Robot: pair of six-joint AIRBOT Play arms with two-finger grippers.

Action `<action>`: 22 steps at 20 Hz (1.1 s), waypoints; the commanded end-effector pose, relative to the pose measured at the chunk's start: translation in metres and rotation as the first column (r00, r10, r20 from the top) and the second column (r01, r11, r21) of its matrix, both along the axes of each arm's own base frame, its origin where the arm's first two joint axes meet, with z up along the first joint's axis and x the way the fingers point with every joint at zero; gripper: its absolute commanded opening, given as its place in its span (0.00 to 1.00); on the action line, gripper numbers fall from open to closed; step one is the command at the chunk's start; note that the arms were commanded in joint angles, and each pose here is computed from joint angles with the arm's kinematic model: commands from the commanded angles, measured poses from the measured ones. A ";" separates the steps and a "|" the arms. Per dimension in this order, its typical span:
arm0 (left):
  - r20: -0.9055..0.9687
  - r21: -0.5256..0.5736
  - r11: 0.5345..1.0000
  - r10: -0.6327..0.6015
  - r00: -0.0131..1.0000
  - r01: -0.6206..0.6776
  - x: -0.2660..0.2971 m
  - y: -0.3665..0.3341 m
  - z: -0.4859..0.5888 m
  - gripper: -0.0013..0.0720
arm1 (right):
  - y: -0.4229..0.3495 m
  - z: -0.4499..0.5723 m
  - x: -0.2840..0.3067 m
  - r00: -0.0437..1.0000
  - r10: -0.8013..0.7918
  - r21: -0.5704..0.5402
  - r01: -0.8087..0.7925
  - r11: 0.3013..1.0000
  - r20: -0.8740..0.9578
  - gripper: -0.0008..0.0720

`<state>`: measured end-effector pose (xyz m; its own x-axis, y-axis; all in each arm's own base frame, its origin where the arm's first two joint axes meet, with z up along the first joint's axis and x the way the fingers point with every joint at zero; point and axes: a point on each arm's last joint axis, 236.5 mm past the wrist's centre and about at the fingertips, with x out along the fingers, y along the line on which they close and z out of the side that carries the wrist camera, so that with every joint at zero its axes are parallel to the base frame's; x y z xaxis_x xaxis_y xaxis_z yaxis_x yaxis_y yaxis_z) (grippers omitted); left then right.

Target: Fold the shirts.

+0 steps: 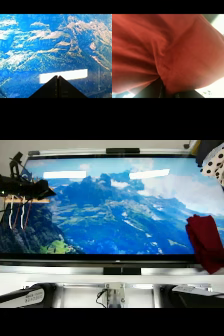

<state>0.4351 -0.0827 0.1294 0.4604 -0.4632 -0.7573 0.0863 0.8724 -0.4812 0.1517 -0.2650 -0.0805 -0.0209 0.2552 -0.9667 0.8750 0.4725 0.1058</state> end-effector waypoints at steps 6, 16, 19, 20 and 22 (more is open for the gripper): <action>0.003 0.000 1.000 0.000 1.000 0.000 0.001 0.000 0.000 0.06 | 0.024 -0.003 -0.030 0.995 -0.028 0.062 0.034 0.997 -0.094 0.73; -0.061 0.514 0.853 -0.067 0.996 0.089 -0.005 0.028 -0.032 0.06 | 0.094 0.251 0.257 0.681 0.607 -0.581 -0.318 0.750 0.411 0.73; -0.298 0.651 0.722 -0.041 0.954 0.234 -0.042 0.037 -0.062 0.24 | 0.200 0.221 0.277 0.648 0.703 -0.540 -0.495 0.680 0.292 0.73; -0.380 0.617 0.736 -0.032 0.924 0.279 -0.058 0.031 -0.073 0.77 | 0.228 0.203 0.268 0.640 0.721 -0.459 -0.574 0.678 0.265 0.73; -0.406 0.502 0.813 -0.081 0.910 0.296 -0.073 0.003 -0.079 0.93 | 0.270 0.177 0.251 0.604 0.757 -0.343 -0.675 0.653 0.250 0.73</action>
<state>0.3919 -0.0685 0.0626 0.1876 0.0188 -0.9821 0.1952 0.9792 0.0561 0.4145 -0.0750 0.1167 0.3455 0.0143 -0.9383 0.2744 0.9546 0.1156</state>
